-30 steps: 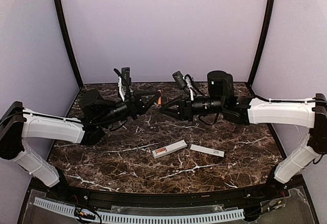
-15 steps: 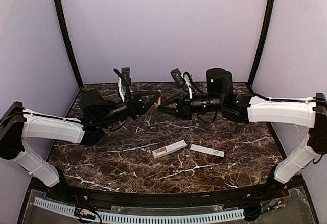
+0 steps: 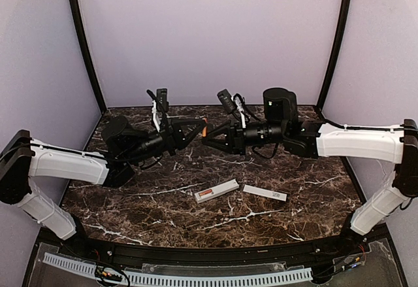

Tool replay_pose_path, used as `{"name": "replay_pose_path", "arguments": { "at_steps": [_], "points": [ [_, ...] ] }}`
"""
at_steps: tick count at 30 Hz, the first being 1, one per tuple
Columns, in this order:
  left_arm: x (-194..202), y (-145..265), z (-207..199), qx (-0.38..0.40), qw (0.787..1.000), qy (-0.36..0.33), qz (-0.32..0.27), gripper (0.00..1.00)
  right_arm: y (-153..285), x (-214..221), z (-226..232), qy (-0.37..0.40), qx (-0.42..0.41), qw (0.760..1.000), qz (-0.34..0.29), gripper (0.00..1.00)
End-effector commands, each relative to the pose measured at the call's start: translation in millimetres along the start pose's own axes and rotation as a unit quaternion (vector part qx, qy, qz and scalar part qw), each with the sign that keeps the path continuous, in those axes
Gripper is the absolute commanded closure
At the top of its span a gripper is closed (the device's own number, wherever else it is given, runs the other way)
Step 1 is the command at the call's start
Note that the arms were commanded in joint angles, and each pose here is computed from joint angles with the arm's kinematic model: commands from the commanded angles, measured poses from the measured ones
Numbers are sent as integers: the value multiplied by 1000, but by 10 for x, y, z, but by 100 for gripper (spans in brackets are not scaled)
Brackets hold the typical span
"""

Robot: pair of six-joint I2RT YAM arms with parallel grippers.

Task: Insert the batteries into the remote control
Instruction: Pass from the left arm to the right, then pass from the right arm to the left

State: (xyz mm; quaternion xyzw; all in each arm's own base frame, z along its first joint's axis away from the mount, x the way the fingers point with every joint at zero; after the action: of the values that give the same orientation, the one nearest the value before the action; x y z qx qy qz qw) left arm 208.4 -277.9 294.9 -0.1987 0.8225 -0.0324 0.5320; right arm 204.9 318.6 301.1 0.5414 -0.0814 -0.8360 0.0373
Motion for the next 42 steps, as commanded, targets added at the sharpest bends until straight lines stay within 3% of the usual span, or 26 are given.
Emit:
{"name": "replay_pose_path", "arguments": {
  "at_steps": [1,9,16,19,21,24,26,28,31,32,35,42],
  "points": [
    [29,7,-15,9,1000,-3,1,100,-6,-138,120,26,-22,999,-14,80],
    [46,-14,-10,18,1000,4,6,100,-7,-141,121,27,-21,999,-14,86],
    [50,-9,-18,22,1000,10,6,100,-4,-133,102,26,-7,1000,-11,100],
    [64,23,-20,17,1000,7,11,98,19,-131,109,30,0,1000,-9,100],
    [72,54,-26,10,1000,2,16,91,32,-124,108,32,6,999,-5,100],
    [76,115,-27,-15,999,-5,27,62,38,-95,80,29,27,999,9,100],
    [39,162,-36,-47,998,-20,40,51,40,-59,42,27,50,998,25,100],
    [-18,213,-37,-96,993,-37,65,46,35,0,-12,23,76,996,50,100],
    [-68,323,-41,-172,974,-62,135,46,31,96,-106,15,121,987,101,100],
    [-170,320,-83,-183,971,-70,134,48,32,136,-131,14,132,984,119,100],
    [-121,383,-68,-216,953,-63,204,54,23,243,-175,10,142,976,166,100],
    [-5,360,-78,-190,949,-12,251,58,41,297,-124,35,125,973,191,100]
  ]
}}
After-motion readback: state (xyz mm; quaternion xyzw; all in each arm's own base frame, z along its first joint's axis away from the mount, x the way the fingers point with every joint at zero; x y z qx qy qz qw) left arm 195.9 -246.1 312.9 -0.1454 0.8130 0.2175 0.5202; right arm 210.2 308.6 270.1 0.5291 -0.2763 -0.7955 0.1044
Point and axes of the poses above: each gripper's point midway between its finger pads, its own y axis back along the fingers, its own z axis along the line the jaws close on, x = y × z, the point moved 10 cm from there along y, back along the fingers, and after that the axes turned 1 degree about -y, right-handed, at the moved point
